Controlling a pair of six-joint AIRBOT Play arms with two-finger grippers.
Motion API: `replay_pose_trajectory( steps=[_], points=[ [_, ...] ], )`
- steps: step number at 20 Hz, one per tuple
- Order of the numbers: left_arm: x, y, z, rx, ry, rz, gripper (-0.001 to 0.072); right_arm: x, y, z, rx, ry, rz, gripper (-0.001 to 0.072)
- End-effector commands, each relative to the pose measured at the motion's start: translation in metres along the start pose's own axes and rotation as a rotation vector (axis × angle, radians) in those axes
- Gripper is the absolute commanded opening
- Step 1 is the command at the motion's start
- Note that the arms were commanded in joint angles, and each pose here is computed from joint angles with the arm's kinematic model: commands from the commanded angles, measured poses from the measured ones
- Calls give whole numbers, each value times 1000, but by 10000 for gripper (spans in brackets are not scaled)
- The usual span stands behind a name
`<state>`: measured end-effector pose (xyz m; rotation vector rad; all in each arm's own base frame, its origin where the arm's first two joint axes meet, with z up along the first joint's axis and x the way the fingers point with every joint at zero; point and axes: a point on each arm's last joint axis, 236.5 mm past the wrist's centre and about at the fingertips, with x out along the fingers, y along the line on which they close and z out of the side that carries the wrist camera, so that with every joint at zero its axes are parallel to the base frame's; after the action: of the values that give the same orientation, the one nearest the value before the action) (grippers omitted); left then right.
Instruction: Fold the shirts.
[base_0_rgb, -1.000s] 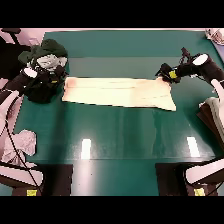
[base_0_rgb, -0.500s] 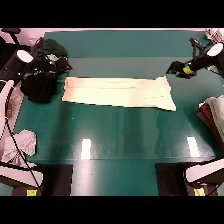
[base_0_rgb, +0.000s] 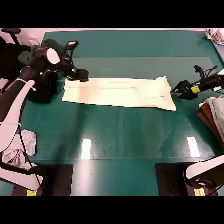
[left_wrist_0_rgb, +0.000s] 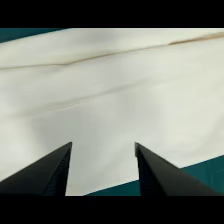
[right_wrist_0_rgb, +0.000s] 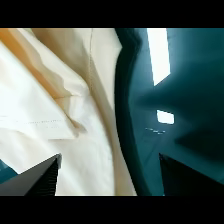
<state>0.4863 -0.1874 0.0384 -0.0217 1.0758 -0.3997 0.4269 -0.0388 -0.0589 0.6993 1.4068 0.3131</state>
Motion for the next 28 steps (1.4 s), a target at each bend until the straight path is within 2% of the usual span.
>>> replay_pose_trajectory(
  steps=[1,5,7,8,9,10,11,12,13,14,18,19,20,28],
  points=[
    [6,-10,-18,59,71,25,474,17,-2,2,3,5,103,720],
    [19,-8,-24,51,98,21,473,59,34,6,-37,32,202,720],
    [31,-9,-30,38,120,9,464,82,46,0,-76,67,177,720],
    [38,-10,-33,28,133,-3,464,91,47,-3,-107,78,139,706],
    [45,-12,-35,18,139,-14,464,97,50,-3,-130,79,115,657],
    [52,-13,-36,7,144,-25,462,102,59,-4,-145,81,117,503],
    [59,-16,-38,-1,148,-40,372,103,68,-6,-151,85,121,361],
    [66,-21,-40,-6,155,-57,356,102,78,-10,-166,94,125,220],
    [72,-25,-42,1,158,-61,357,98,90,-15,-182,102,129,97],
    [77,-30,-43,25,155,-65,357,91,104,-18,-196,103,132,16],
    [89,-51,-29,73,76,-71,346,57,173,-35,-225,60,142,13],
    [91,-54,-27,71,65,-78,169,49,189,-39,-228,43,145,13],
    [93,-53,-25,70,56,-77,47,40,206,-44,-210,27,150,13],
    [124,-69,-46,13,114,-136,46,-2,333,-62,-128,-44,463,13]
  ],
)
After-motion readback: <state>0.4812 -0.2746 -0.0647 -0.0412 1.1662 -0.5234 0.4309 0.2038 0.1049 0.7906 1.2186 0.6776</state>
